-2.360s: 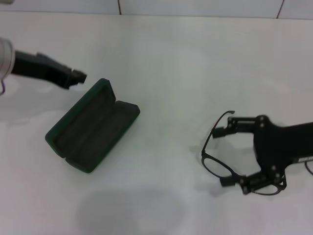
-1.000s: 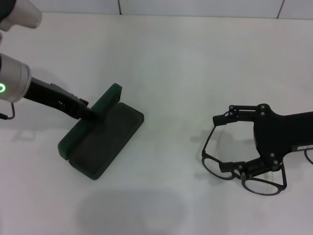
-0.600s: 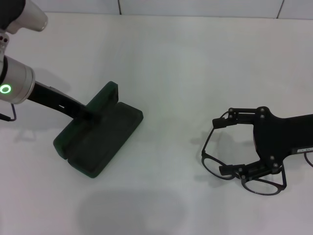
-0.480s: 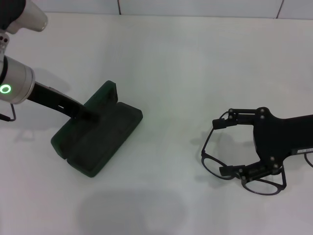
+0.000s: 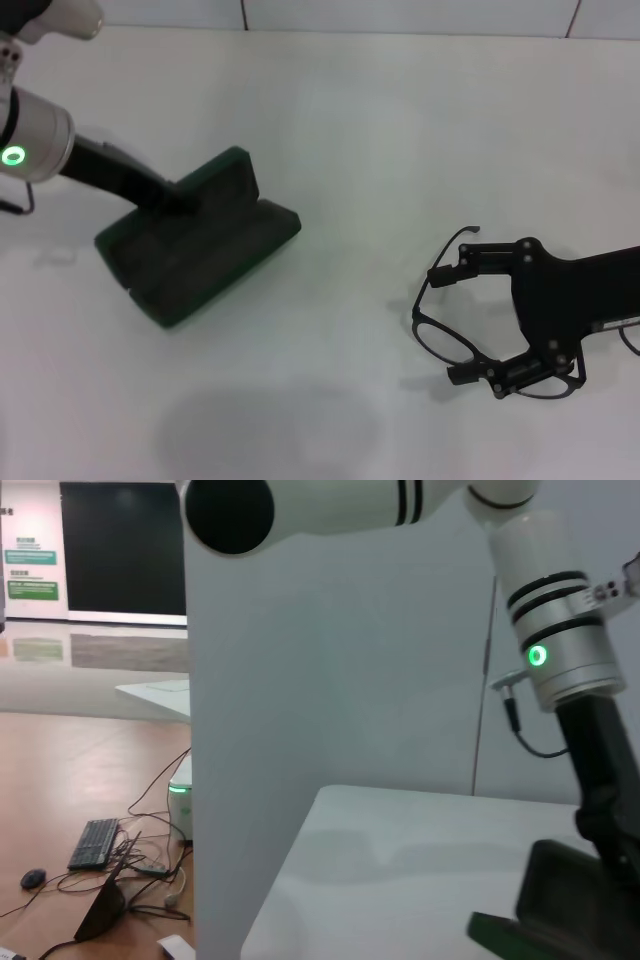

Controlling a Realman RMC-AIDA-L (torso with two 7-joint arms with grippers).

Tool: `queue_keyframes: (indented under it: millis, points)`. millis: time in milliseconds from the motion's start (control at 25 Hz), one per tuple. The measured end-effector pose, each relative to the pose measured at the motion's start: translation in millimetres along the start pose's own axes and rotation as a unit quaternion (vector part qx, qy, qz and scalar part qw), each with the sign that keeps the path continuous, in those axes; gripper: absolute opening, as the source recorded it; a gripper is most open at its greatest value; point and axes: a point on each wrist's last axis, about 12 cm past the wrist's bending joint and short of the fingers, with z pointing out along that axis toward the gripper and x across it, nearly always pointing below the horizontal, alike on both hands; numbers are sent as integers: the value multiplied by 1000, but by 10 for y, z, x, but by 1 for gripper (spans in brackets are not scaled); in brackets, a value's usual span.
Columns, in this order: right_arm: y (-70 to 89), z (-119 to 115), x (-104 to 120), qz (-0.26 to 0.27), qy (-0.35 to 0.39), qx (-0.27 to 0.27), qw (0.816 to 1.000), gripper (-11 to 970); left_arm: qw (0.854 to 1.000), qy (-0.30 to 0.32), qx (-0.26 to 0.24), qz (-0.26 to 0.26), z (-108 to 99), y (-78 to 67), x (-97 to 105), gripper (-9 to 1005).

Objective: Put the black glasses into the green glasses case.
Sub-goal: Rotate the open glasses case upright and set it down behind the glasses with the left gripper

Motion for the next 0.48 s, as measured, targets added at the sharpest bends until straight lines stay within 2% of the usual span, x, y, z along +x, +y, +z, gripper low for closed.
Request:
queue_keyframes:
  millis: [120, 160, 240, 320, 400, 440, 480]
  points:
    - [15, 40, 0, 0, -2, -5, 1000, 884, 998, -20, -16, 57, -11, 15, -137, 211]
    - [26, 66, 5, 0, -3, -8, 1000, 884, 993, -38, -30, 106, -14, 23, -241, 213]
    - [51, 122, 19, 0, -1, -17, 1000, 885, 986, -54, -41, 149, 0, 21, -335, 216]
    - [65, 164, 30, -1, 3, -22, 1000, 885, 972, -83, -40, 218, 74, -37, -505, 220]
    - [73, 195, 39, -1, 3, -24, 1000, 885, 967, -90, -36, 236, 102, -64, -554, 224]
    - [73, 195, 39, -1, 3, -24, 1000, 885, 956, -104, -24, 273, 163, -132, -666, 226]
    - [81, 201, 47, 0, 3, -23, 1000, 885, 956, -104, -24, 273, 163, -132, -666, 228]
